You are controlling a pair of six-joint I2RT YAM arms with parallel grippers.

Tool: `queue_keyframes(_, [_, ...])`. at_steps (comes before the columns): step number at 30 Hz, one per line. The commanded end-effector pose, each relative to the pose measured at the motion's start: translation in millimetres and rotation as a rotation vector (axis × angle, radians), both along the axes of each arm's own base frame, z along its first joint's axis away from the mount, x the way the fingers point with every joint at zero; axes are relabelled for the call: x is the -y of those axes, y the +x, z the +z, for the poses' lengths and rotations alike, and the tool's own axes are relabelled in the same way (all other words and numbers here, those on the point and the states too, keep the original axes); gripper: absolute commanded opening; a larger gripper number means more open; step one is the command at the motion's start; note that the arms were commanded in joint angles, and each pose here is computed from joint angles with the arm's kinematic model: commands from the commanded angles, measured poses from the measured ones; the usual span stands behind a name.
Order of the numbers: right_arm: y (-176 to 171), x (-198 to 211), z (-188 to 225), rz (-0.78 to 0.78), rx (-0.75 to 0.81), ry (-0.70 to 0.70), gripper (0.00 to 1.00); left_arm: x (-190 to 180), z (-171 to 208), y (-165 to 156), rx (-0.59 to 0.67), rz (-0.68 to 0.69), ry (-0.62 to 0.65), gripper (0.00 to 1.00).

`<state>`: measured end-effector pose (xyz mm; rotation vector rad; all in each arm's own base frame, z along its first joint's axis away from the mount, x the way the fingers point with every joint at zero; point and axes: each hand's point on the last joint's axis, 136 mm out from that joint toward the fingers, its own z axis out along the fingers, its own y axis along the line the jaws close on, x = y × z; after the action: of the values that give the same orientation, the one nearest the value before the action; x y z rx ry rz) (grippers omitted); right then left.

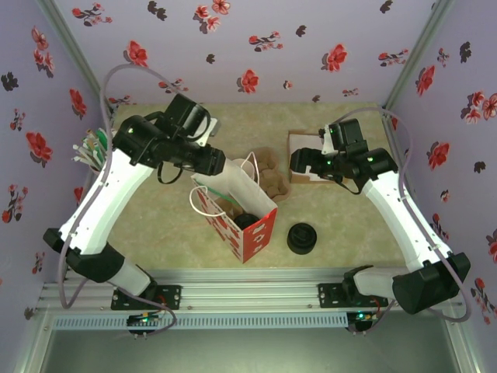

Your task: Pack the takeout coffee

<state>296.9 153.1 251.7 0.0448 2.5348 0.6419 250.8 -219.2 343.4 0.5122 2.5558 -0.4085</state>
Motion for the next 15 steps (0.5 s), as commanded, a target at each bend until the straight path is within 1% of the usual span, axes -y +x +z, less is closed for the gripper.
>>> queue_keyframes(1, [-1,1,7,0.012,0.037,-0.005,0.92,-15,18,-1,0.054,0.013,-0.001,0.59])
queue_keyframes(3, [-2,2,7,0.008,0.037,-0.009,0.92,-14,24,3,0.084,0.018,-0.021,0.72])
queue_keyframes(6, [-3,3,10,0.005,0.043,-0.012,0.92,-14,36,12,0.145,0.036,-0.074,0.95])
queue_keyframes(7, [-3,5,10,-0.001,0.044,-0.018,0.92,-15,40,16,0.166,0.048,-0.094,0.99])
queue_keyframes(9, [-2,11,9,-0.021,0.044,-0.048,0.93,-16,46,25,0.204,0.071,-0.145,0.99])
queue_keyframes(12, [3,26,3,-0.077,0.029,-0.116,0.93,-23,45,46,0.221,0.127,-0.223,0.99])
queue_keyframes(15, [13,38,-9,-0.118,-0.011,-0.177,0.92,-24,34,67,0.194,0.158,-0.302,0.99])
